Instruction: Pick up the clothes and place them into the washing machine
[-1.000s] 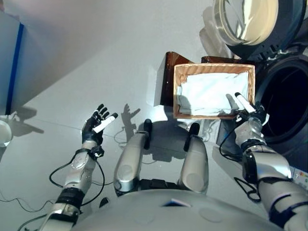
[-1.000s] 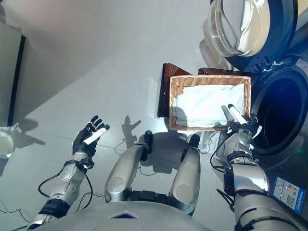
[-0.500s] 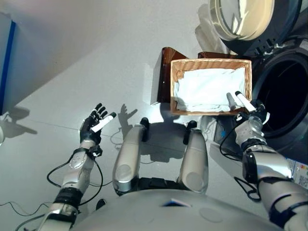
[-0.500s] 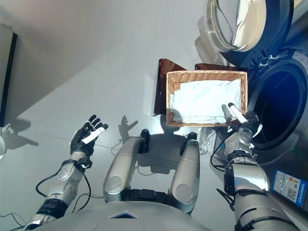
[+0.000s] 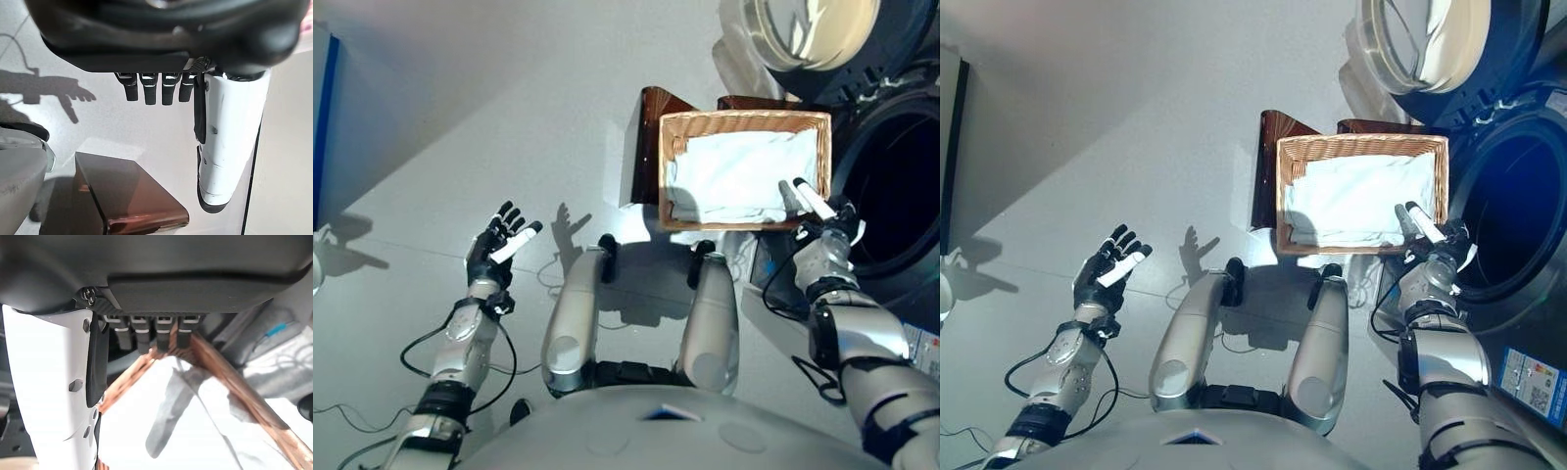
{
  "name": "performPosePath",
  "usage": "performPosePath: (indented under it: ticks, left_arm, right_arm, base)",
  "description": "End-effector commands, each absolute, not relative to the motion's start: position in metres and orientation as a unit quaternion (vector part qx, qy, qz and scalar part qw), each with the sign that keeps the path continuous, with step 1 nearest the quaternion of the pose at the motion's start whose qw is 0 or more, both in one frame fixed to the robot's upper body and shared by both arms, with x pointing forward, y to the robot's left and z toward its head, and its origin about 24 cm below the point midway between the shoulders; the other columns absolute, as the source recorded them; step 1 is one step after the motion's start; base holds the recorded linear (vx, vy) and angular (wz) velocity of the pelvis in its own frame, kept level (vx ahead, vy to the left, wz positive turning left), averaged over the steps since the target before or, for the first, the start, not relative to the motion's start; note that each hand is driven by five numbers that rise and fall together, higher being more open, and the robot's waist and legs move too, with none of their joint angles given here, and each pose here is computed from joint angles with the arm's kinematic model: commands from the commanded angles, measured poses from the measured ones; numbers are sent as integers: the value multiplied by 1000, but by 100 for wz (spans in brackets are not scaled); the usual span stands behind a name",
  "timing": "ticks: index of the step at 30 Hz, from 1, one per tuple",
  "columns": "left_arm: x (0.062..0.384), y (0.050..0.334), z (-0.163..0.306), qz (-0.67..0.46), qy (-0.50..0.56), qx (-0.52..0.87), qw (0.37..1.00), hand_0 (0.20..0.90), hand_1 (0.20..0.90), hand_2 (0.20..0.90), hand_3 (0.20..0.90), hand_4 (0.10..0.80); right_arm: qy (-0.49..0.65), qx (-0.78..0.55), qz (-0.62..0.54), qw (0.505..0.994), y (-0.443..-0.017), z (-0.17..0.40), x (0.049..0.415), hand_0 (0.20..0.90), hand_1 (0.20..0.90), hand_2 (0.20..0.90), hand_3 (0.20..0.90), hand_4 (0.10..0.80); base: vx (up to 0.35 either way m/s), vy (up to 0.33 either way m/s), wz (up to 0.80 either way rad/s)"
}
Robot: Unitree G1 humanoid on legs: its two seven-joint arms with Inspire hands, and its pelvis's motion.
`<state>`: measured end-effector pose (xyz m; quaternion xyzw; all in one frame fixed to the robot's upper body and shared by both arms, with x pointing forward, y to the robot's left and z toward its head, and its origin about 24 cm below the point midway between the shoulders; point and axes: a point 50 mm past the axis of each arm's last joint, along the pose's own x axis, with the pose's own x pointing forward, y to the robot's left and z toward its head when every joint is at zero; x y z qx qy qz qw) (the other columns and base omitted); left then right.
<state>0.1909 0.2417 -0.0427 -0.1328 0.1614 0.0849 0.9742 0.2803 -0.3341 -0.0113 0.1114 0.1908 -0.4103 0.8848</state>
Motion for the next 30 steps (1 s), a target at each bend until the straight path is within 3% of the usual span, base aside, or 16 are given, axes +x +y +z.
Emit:
performPosePath:
  ticks: [1, 29, 30]
  left_arm:
    - [185, 266, -20, 98, 109, -109, 983, 900, 900, 900, 900, 800]
    - [187, 258, -5, 85, 72, -142, 984, 900, 900, 900, 900, 800]
    - [187, 257, -5, 81, 72, -142, 984, 900, 900, 900, 900, 800]
  right_arm:
    - [150, 87, -429, 886, -359, 8, 277, 900, 900, 900, 900, 800]
    - [133, 142, -365, 910, -330, 17, 307, 900, 900, 900, 900, 800]
    - [134, 139, -361, 912, -330, 16, 306, 469, 469, 469, 469, 492]
  base:
    - [0, 0, 0]
    - [-8, -2, -4]
    - [0, 0, 0]
